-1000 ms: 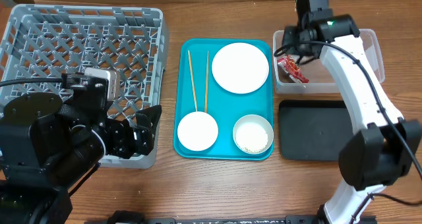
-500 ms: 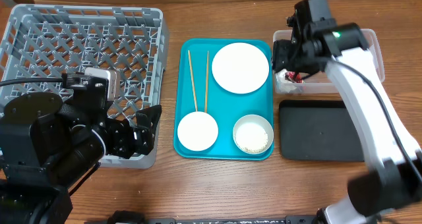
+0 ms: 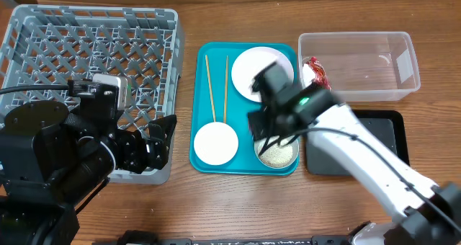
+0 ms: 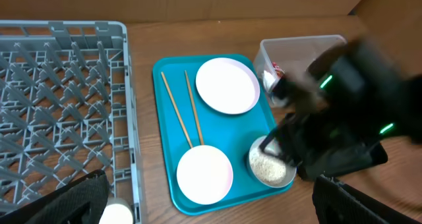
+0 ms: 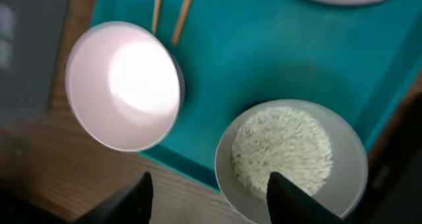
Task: Sort waste into correct bins and load items into the dishwasher
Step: 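Grasp the rim of the grey rice bowl with right gripper, then tip the grey bowl over the black tray to pour out rice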
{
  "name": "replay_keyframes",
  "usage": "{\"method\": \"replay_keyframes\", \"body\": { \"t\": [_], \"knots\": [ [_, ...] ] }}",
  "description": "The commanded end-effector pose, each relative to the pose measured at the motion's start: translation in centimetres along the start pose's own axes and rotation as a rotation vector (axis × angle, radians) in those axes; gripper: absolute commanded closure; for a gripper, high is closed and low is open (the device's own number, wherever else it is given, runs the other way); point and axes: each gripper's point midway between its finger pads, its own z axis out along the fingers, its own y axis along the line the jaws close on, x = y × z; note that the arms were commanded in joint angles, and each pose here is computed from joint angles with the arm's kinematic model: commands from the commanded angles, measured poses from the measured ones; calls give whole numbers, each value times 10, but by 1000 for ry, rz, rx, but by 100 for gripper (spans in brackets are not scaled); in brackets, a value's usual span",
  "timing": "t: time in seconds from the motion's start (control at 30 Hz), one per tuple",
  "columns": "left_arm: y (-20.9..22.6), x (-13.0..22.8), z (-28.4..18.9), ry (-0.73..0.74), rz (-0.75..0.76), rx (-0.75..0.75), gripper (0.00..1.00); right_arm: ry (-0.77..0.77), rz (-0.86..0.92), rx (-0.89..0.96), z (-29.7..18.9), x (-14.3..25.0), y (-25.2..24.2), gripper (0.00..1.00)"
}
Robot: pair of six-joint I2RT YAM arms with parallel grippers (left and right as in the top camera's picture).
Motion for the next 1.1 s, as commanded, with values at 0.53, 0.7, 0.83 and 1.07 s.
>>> {"method": "replay_keyframes", "body": {
  "t": [0.53, 0.7, 0.83, 1.07],
  "knots": [
    [-3, -1, 0, -1, 11, 14, 0, 173, -56, 33, 81, 43, -13, 64],
    [-3, -1, 0, -1, 11, 14, 0, 213, -51, 48, 94, 49, -17, 78],
    [-3, -1, 0, -1, 11, 14, 0, 200, -53, 47, 93, 46, -16, 87],
    [-3, -1, 0, -1, 11, 14, 0, 135, -50, 25, 70, 30, -8, 96]
  ]
}}
